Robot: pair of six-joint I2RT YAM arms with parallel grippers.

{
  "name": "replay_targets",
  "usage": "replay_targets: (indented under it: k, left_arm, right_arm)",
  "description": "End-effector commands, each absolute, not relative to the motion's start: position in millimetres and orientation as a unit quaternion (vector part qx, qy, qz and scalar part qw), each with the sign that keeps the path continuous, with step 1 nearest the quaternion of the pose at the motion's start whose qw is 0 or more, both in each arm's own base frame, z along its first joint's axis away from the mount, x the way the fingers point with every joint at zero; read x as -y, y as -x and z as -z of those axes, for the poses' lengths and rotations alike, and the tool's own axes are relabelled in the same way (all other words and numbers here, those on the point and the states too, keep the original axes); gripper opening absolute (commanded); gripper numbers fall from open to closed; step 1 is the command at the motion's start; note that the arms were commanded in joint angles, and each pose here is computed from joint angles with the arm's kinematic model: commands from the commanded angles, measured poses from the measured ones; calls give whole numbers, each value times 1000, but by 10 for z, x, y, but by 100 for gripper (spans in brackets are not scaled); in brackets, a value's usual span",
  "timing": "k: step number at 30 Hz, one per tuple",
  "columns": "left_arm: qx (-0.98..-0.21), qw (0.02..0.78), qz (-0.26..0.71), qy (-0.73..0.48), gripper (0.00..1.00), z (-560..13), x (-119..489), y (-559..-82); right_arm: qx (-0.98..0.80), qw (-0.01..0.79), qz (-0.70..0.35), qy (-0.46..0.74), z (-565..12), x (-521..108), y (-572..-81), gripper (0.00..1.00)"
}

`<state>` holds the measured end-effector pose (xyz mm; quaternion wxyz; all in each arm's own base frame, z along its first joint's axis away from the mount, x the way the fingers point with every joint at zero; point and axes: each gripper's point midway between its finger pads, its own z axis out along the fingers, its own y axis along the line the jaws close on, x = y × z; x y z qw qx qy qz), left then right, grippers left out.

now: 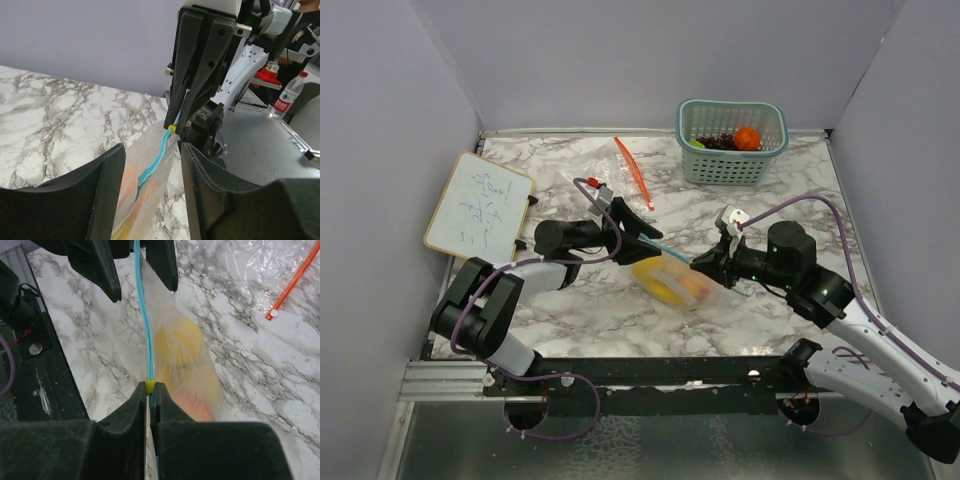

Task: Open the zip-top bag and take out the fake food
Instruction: Unzip the zipper food storage bag at the center of the board.

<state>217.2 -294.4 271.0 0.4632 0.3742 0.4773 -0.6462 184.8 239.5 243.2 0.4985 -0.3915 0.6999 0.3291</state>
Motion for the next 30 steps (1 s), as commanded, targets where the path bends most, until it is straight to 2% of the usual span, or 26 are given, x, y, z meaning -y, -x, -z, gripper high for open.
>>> replay_targets:
  k: [1,4,7,12,18,30]
  left_arm:
    - [-386,514,632,-432,46,-2941,2965,-1992]
    - [-387,513,633,-432,30,-2931,2966,-1982]
    - [-386,518,633,-426,0,-2957,2962,-1997]
    - [-391,525,634,-413,0,-2984,2947,-2048]
    - [-420,587,612,-323,0,-3138,2618,-2462]
    - [-468,654,571,-164,0,-3314,2177,-3255]
  right_arm:
    - [-685,515,-335,393,-2634,-2397,-1835,2]
    - [-685,517,-330,392,-2642,-2383,-1845,2]
    - [-685,517,-331,393,-2638,-2387,-1843,2]
    - [-686,517,-331,390,-2626,-2385,-1848,2]
    - [-688,521,-324,387,-2662,-2341,-1842,2]
    - [-695,523,-323,373,-2671,-2181,-1698,2]
